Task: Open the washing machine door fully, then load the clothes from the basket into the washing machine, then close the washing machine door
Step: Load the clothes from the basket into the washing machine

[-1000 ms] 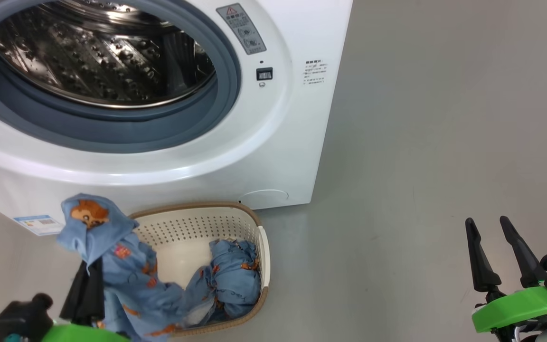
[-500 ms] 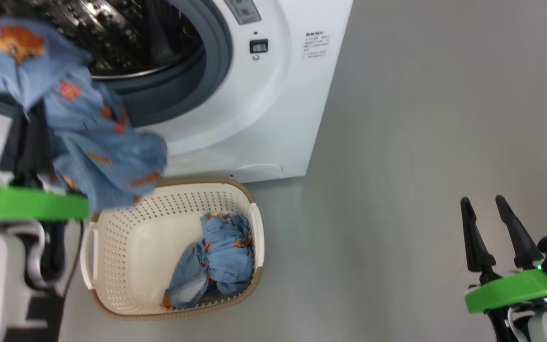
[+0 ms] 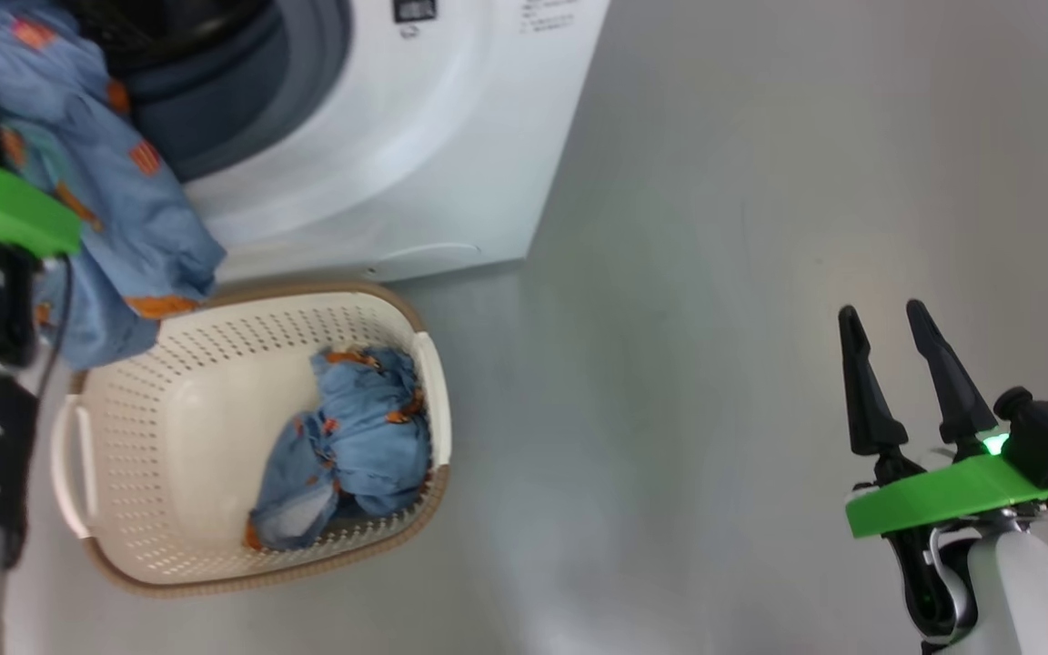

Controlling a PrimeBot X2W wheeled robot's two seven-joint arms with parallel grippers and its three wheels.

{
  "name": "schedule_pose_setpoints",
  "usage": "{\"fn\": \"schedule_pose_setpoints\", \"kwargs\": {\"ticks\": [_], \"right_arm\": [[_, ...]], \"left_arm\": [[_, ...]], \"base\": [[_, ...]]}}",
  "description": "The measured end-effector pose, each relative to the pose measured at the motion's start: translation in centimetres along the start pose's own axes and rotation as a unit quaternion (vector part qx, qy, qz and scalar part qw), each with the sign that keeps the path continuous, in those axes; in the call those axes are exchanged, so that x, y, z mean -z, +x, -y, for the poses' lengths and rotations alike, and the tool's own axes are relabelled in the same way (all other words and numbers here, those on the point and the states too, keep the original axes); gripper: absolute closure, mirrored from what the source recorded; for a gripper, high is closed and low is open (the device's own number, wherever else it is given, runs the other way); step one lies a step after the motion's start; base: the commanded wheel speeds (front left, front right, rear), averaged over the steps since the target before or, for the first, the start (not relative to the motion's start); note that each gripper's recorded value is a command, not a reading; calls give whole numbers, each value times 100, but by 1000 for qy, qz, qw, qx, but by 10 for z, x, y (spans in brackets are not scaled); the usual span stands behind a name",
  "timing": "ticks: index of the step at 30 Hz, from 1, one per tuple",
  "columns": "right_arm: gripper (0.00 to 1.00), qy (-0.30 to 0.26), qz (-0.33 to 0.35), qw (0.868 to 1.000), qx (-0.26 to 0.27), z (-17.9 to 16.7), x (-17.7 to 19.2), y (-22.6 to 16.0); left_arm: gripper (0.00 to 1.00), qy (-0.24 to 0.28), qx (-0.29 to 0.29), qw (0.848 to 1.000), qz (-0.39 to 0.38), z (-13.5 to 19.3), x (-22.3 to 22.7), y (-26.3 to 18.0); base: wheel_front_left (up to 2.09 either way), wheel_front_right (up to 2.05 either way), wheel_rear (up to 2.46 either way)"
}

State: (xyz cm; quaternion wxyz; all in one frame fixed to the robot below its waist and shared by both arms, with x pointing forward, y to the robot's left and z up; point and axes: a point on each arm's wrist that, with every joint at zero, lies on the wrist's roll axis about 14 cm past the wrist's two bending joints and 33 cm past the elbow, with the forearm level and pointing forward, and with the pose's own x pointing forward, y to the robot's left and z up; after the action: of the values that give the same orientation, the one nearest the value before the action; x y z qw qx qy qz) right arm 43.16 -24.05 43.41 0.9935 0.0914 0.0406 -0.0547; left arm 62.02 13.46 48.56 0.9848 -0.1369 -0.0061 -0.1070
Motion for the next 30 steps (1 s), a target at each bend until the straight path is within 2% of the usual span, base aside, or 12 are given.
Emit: {"fn": "schedule_pose_setpoints", "kwargs": {"ticks": [7,11,16,20,23,25,26,27,28,29,30], "right_arm": [[0,-4,-15,1000,12,6,12,5],[0,-6,-25,999,22,13,20,4],[0,-6,-29,999,29,17,24,9],[0,-9,-34,999,32,19,29,11],[0,-9,-36,999,32,19,31,11],[0,-9,-36,999,32,19,30,11],[0,-9,-35,999,31,18,30,11],[0,-9,-35,999,31,18,30,11],[0,-8,-35,999,30,17,29,11],[0,-8,-34,999,29,17,29,11],[0,-7,-35,999,29,16,29,12]], "left_arm": [[100,2,-5,999,-48,-4,37,36],[100,-2,-3,999,-49,-3,43,56],[100,-6,7,1000,18,2,6,85],[100,14,20,996,89,9,-32,96],[100,19,19,994,107,11,-39,97],[100,20,17,995,92,12,-28,96],[94,19,14,997,77,11,-18,95],[73,16,9,998,59,9,-6,93],[56,16,7,999,44,8,4,91],[11,18,4,999,32,6,10,90],[0,19,1,1000,22,4,16,89]], "base": [[0,0,0],[0,0,0],[0,0,0],[0,0,0],[0,0,0],[0,0,0],[0,0,0],[0,0,0],[0,0,0],[0,0,0],[0,0,0]]}}
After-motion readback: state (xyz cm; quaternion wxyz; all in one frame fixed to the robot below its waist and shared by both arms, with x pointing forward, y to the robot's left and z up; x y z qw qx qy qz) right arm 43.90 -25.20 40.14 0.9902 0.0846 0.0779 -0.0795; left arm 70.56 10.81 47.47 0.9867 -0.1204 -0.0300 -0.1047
